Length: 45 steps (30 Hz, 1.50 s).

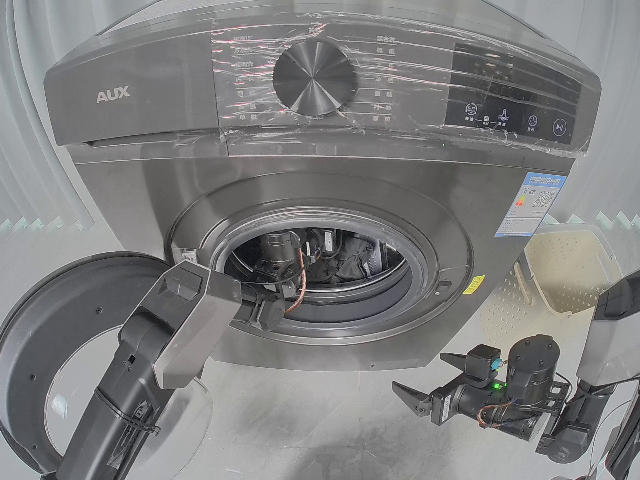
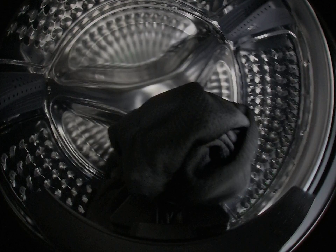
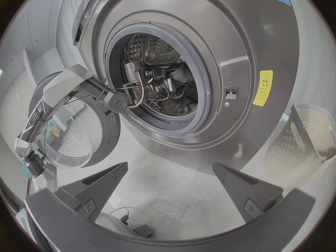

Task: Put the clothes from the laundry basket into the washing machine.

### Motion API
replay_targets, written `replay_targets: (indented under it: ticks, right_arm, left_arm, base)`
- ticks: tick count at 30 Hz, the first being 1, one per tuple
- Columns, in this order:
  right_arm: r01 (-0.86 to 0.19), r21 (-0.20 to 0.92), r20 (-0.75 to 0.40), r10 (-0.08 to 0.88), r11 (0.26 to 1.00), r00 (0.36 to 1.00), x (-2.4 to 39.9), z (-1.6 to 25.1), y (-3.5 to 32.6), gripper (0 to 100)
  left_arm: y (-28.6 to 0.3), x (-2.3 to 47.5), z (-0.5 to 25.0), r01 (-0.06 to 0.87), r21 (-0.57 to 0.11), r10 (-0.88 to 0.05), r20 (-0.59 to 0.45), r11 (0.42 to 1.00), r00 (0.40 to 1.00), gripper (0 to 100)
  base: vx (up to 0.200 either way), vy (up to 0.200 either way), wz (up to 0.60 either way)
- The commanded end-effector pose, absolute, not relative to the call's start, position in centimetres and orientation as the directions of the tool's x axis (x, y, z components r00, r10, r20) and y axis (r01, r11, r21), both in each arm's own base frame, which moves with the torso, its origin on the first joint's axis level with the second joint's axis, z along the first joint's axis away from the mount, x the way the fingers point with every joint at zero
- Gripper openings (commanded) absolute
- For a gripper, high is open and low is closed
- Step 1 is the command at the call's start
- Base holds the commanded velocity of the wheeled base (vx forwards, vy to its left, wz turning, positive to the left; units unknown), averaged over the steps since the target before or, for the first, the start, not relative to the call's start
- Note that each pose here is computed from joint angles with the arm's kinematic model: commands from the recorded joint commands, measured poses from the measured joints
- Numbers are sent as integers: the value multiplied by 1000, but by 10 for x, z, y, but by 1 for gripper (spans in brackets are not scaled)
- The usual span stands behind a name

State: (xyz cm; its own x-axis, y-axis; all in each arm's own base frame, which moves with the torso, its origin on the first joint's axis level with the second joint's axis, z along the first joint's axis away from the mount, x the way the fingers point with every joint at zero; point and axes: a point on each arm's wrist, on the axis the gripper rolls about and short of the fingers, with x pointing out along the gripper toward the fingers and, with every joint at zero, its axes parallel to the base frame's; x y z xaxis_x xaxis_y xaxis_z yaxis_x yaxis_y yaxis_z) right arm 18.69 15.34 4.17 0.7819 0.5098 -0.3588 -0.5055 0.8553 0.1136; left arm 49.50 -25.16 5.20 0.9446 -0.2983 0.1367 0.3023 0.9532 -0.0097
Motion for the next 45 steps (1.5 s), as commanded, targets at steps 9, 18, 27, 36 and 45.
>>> replay_targets:
  ticks: [9, 18, 27, 36, 45]
  right_arm:
    - [-505, 112, -369, 507, 856, 779, 187, 39, 154, 100]
    - [-506, 112, -370, 508, 855, 778, 187, 39, 154, 100]
    - [-504, 112, -372, 507, 856, 778, 187, 39, 153, 100]
    - [-504, 112, -372, 507, 856, 778, 186, 39, 153, 100]
    - [-502, 112, -368, 505, 857, 781, 184, 42, 151, 100]
  left_arm:
    - [-252, 489, 38, 301, -37, -298, 68, 953, 952, 100]
    - [-257, 432, 38, 371, -3, -369, -119, 929, 922, 100]
    - [-262, 369, 39, 444, 20, -425, -251, 896, 870, 100]
    - [-247, 323, 56, 471, 31, -445, -280, 881, 851, 100]
    - [-241, 265, 80, 528, -41, -519, -258, 848, 815, 100]
  base:
    - [0, 0, 0]
    - [0, 0, 0]
    - [0, 0, 0]
    - [0, 0, 0]
    - [0, 0, 0]
